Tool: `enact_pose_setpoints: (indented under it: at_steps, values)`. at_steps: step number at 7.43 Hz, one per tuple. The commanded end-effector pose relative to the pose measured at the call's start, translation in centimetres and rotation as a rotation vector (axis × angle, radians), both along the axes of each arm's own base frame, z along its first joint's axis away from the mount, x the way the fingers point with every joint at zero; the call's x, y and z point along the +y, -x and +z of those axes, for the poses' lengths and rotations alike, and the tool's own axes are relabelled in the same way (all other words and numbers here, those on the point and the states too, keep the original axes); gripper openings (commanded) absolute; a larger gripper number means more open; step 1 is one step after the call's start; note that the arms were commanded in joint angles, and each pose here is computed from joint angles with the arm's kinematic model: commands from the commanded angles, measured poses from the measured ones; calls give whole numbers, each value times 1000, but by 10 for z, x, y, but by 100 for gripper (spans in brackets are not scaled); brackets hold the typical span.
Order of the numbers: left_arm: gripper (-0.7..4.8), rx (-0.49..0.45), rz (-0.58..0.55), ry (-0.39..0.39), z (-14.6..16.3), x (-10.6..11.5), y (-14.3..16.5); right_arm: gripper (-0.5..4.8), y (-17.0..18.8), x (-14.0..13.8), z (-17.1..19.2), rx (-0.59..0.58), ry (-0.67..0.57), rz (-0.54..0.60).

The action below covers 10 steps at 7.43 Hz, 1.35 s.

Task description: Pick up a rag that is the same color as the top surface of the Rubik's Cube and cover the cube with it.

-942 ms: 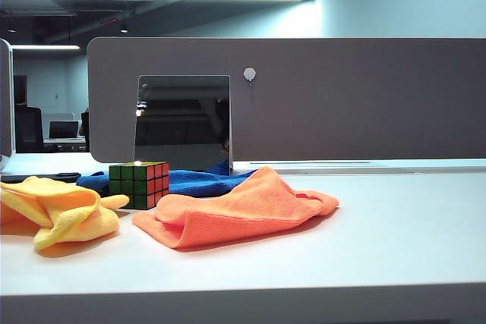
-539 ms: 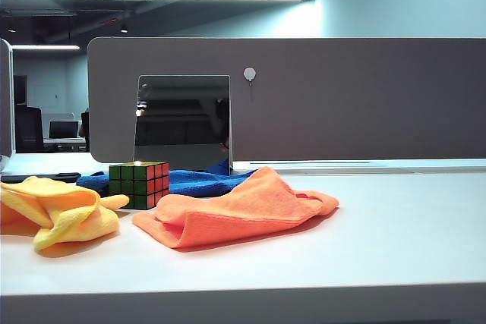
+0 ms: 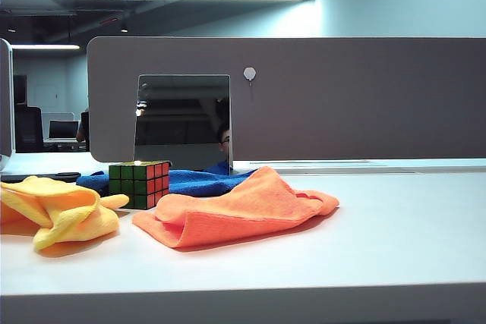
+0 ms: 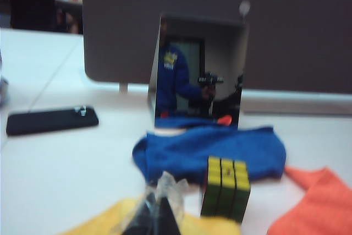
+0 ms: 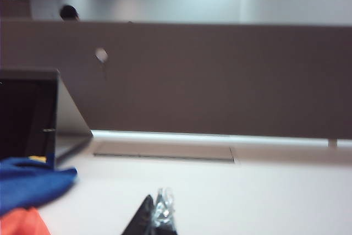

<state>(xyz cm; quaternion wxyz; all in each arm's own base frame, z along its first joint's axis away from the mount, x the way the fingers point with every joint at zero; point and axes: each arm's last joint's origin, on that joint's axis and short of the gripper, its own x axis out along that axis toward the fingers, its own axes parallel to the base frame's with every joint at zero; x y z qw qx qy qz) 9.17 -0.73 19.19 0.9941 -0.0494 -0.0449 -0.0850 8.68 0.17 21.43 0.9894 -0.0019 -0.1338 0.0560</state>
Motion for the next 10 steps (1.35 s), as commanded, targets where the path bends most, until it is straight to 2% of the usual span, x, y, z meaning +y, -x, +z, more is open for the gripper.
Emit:
enact_pose_setpoints:
  at_steps: [1,2,3,5,7,8,10]
  values:
    - [-6,50,-7,-72,47,1,24,-6,24,9,63,80,109,291]
    - [-6,74,-8,-73,50,1,27,-5,22,11,76,111,118,382]
    - [-6,138,-11,-75,47,1,30,-6,9,15,94,198,108,530]
    - [-5,182,-35,-76,43,0,30,-6,-10,18,100,284,86,684]
    - [-5,201,-35,-77,41,0,30,-6,-26,28,95,360,75,792]
    - [-5,218,-37,-78,40,0,30,-5,-38,44,88,429,80,828]
    - [-5,234,-45,-77,38,0,31,-5,-46,83,74,495,233,725]
